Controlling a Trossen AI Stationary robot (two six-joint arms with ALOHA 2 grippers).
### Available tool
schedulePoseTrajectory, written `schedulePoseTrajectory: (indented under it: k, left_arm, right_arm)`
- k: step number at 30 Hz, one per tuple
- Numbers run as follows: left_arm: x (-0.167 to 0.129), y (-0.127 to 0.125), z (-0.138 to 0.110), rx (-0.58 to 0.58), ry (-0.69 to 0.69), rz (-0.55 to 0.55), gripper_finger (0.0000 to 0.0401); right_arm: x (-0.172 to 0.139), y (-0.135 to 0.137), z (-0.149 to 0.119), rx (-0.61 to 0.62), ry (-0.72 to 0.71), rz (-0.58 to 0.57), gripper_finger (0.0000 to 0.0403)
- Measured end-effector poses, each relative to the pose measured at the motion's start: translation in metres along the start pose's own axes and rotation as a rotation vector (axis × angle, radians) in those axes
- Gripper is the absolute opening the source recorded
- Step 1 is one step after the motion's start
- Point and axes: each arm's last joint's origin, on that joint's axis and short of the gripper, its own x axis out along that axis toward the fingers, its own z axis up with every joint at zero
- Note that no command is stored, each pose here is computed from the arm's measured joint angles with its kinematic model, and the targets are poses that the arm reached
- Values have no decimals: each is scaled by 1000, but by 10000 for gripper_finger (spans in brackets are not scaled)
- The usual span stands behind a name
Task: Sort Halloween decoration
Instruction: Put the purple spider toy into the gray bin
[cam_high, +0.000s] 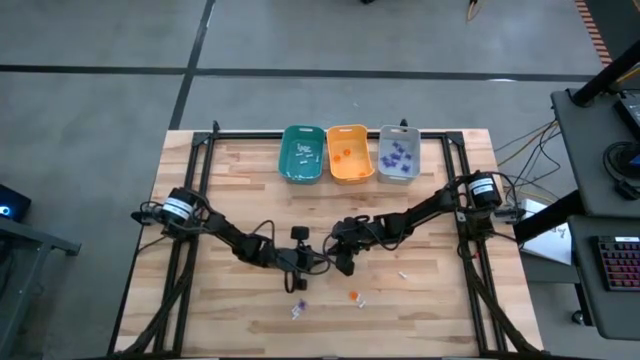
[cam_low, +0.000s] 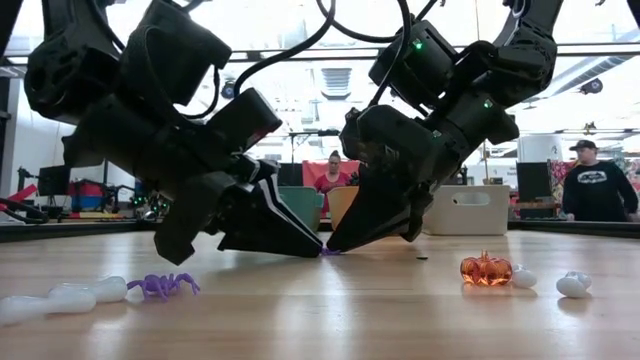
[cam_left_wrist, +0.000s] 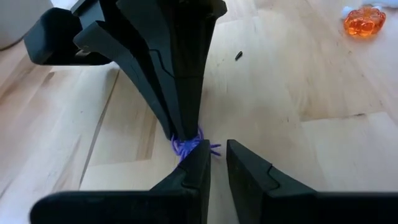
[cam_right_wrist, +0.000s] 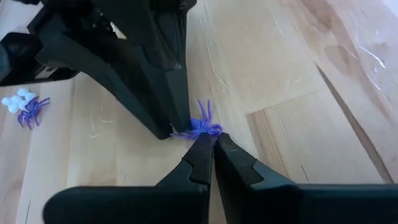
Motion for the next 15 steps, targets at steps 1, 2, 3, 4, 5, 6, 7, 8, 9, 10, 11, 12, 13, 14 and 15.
schedulePoseTrajectory:
  k: [1, 2, 3, 4, 5, 6, 7, 8, 9, 10, 11, 12, 13, 14, 15]
  left_arm:
    - [-2, 1, 0, 1, 1, 0, 38]
    - [-3, 1, 1, 5, 8, 0, 38]
    - [-5, 2, 1, 7, 13, 4, 38]
    - [-6, 2, 1, 12, 23, 15, 38]
    - [-8, 3, 2, 18, 34, 24, 38]
    - [-10, 3, 2, 21, 43, 31, 38]
    - [-11, 4, 3, 26, 53, 45, 38]
    - [-13, 4, 4, 29, 57, 54, 38]
    - [-16, 5, 6, 32, 60, 66, 38]
    - [-17, 5, 7, 33, 61, 76, 38]
    - [-19, 6, 9, 34, 57, 87, 38]
    - [-21, 6, 10, 33, 54, 96, 38]
    - [-23, 7, 10, 33, 52, 102, 38]
    - [-24, 8, 10, 33, 51, 106, 38]
    - [-25, 8, 9, 33, 52, 107, 38]
  right_arm:
    - [0, 0, 0, -1, -1, 0, 9]
    - [0, 0, 0, -3, -1, 1, 9]
    - [-1, 0, 1, -9, -2, 1, 9]
    - [-1, 1, 1, -14, -3, 2, 9]
    - [-2, 1, 1, -17, -5, 3, 9]
    - [-3, 1, 2, -22, -5, 2, 8]
    - [-4, 2, 3, -29, -7, 2, 8]
    - [-5, 2, 4, -37, -11, 4, 8]
    - [-7, 3, 6, -48, -17, 6, 8]
    - [-8, 4, 7, -60, -24, 3, 8]
    - [-10, 5, 8, -64, -29, 2, 8]
    - [-12, 5, 9, -68, -26, 0, 8]
    - [-12, 5, 9, -75, -23, -8, 8]
    - [-13, 5, 10, -81, -28, -14, 8]
    - [-14, 5, 10, -84, -24, -25, 8]
